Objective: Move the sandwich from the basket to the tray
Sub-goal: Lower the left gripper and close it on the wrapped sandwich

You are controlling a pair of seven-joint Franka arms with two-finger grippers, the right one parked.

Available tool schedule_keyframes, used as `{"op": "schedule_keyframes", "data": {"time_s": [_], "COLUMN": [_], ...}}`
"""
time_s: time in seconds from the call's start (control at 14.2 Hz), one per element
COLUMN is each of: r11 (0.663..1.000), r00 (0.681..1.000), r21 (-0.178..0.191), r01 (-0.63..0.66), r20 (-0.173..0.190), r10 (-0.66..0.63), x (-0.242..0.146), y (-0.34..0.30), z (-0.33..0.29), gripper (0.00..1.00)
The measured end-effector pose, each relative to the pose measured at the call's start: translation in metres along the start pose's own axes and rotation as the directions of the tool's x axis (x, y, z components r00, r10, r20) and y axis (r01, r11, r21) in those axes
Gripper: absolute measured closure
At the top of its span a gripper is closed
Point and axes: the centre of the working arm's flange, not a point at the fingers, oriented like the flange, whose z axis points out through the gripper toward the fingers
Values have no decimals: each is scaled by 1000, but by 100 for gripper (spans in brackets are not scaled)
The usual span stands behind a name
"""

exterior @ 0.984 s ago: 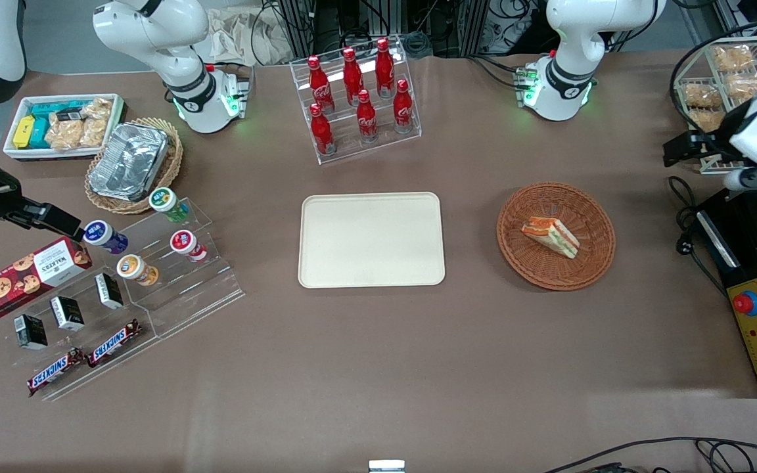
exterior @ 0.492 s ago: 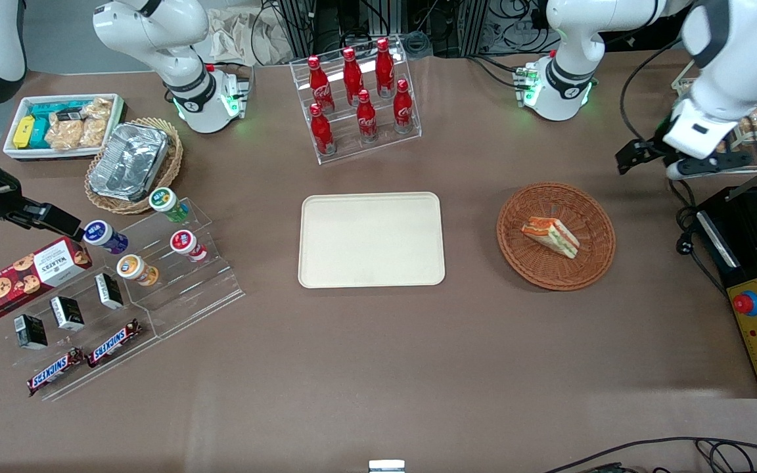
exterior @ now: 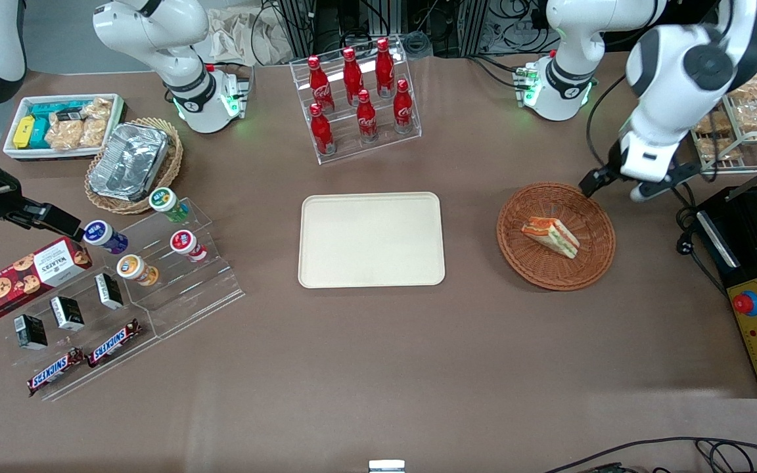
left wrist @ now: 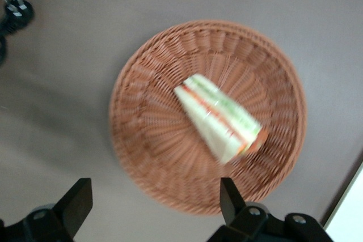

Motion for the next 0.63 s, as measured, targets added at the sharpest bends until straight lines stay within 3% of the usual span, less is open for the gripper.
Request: {"op": "schedule_keyframes", "data": {"time_s": [0.14,0.63], "r11": [996,979], "r00": [996,977], "r21": [-5,1], "r01": [86,205], "r20": [2,62], "r10": [-86,-205], "x": [2,21], "y": [19,55], "z": [24,52], "gripper": [0,0]}}
